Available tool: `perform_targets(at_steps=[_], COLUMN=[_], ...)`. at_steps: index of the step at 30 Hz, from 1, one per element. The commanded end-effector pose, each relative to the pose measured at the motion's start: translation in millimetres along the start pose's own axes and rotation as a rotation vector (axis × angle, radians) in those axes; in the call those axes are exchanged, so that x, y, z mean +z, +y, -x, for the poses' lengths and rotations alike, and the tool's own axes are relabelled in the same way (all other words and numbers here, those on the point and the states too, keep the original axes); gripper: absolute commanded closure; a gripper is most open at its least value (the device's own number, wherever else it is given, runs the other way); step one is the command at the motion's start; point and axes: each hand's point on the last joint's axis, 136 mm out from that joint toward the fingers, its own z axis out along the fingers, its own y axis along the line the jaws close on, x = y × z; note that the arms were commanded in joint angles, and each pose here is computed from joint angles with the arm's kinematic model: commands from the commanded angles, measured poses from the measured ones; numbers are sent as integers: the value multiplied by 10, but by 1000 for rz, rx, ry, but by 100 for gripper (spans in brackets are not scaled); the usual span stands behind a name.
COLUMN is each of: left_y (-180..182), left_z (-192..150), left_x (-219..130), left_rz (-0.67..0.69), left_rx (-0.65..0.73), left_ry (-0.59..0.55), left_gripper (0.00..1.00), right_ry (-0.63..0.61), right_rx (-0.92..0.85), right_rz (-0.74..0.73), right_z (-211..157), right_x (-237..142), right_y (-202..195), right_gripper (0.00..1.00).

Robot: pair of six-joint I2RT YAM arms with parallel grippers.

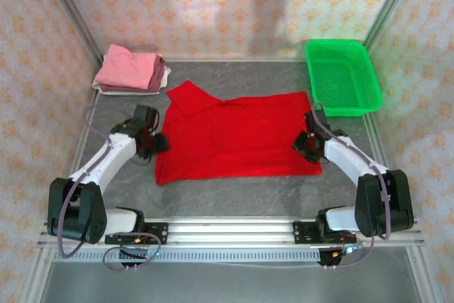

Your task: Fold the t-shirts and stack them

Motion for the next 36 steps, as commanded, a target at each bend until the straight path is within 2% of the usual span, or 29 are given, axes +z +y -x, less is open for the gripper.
perform_targets(at_steps=[1,2,6,9,10,17,24,26,29,32,36], left_y=[-288,-364,-553,-651,-668,-639,-674,-681,-681,-689,-716], left_z=[715,927,1629,1990,2036,2145,2133,2135,2164,2186,2279], left_x=[-199,-188,-13,182,380,1066,1434,1511,1615,1661,1590], left_rz=[-35,-48,-93,-63,-53,-10,-33,-36,-32,-29,-31], left_rx=[82,87,60,68,68,28,-3,-4,-4,-2,-2], left_ry=[-168,-199,-212,-191,-154,-50,-16,-7,-7,-4,-32], left_gripper=[44,40,40,40,40,39,40,43,58,68,74], right_ry=[-152,-170,-199,-198,-198,-220,-221,-211,-201,-209,-224], right_rx=[-38,-64,-174,-229,-241,-328,-346,-348,-346,-350,-349], right_rz=[141,178,253,286,302,293,273,272,273,259,188], right_z=[477,581,825,872,873,919,875,850,824,826,888], right_x=[-323,-353,-388,-388,-380,-397,-420,-412,-406,-399,-309], right_y=[539,703,1286,1611,1688,1778,1685,1671,1655,1616,1513], right_gripper=[66,66,66,66,65,64,63,63,63,63,62])
